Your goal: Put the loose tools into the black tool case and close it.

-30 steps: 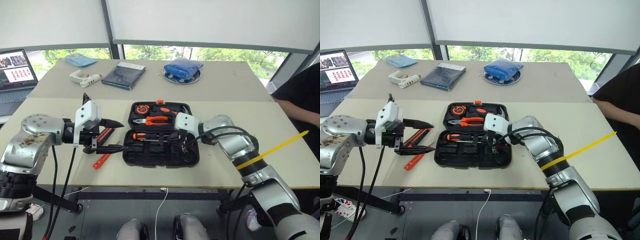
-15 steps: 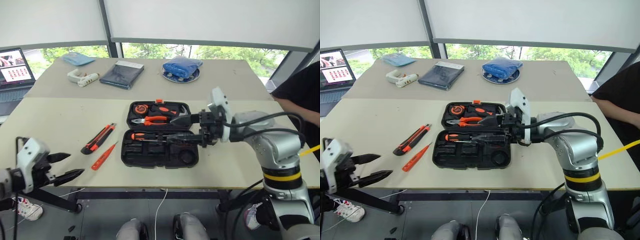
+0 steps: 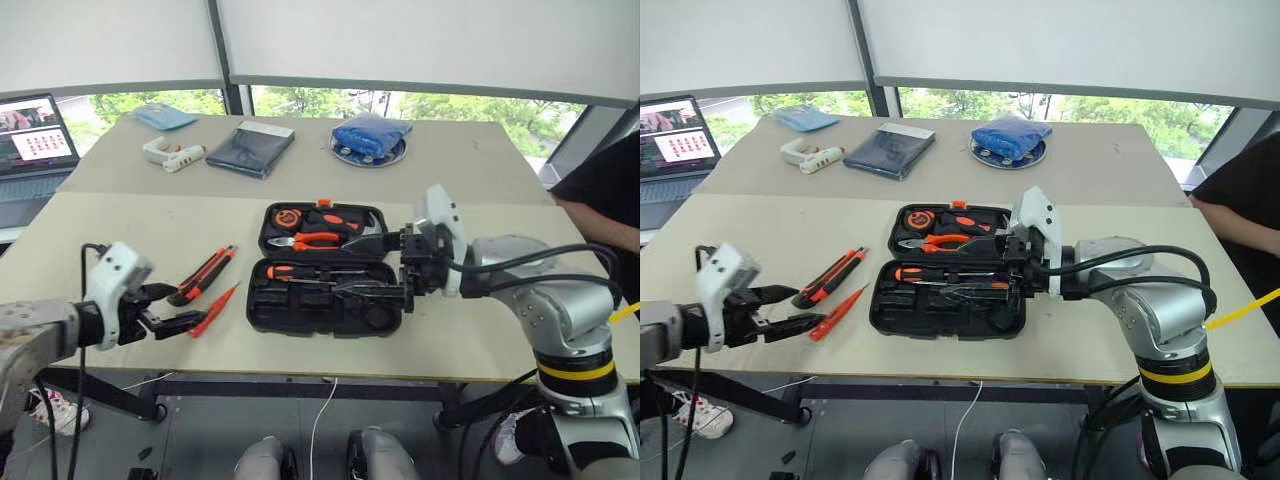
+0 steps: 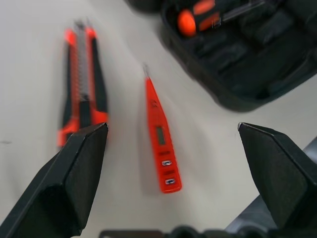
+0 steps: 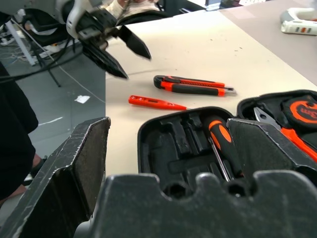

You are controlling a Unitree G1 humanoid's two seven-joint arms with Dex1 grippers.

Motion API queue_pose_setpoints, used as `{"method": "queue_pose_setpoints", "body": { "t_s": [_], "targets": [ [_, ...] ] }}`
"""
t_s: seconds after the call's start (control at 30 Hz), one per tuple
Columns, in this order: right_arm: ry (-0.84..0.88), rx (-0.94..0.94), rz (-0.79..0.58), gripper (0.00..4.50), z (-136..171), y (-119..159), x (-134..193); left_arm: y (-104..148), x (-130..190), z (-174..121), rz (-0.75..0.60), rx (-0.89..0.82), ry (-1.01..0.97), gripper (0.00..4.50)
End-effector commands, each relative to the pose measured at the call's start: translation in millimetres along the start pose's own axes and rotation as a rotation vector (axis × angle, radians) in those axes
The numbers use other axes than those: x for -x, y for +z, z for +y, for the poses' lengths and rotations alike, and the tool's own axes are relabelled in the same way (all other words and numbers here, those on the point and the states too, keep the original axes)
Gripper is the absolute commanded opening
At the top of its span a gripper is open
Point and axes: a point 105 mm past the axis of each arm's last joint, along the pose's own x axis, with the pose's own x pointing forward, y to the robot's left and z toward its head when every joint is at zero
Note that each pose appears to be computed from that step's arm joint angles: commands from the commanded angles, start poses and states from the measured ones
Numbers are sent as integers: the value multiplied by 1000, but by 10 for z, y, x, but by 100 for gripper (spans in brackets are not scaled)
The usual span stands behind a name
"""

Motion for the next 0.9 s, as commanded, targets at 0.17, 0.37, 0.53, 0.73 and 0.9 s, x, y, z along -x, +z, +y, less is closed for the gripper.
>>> {"method": "queue_pose_setpoints", "body": {
  "t_s": [0.17, 0.37, 0.53, 0.73, 0.9],
  "targets": [
    [-22, 56, -42, 440, 102, 149, 64, -9, -263, 95, 128, -48, 35, 450],
    [-40, 46, -31, 440, 148, 100, 80, -110, -583, 31, 184, -84, -47, 450],
    [-19, 60, -16, 450, 201, 110, 106, -120, -745, 118, 215, -110, -33, 307],
    [14, 65, 17, 450, 270, 79, 154, -19, -679, 115, 186, -96, -104, 104],
    [49, 29, 77, 450, 330, -10, 244, 570, -376, 86, 58, -379, -299, 44]
  ]
}}
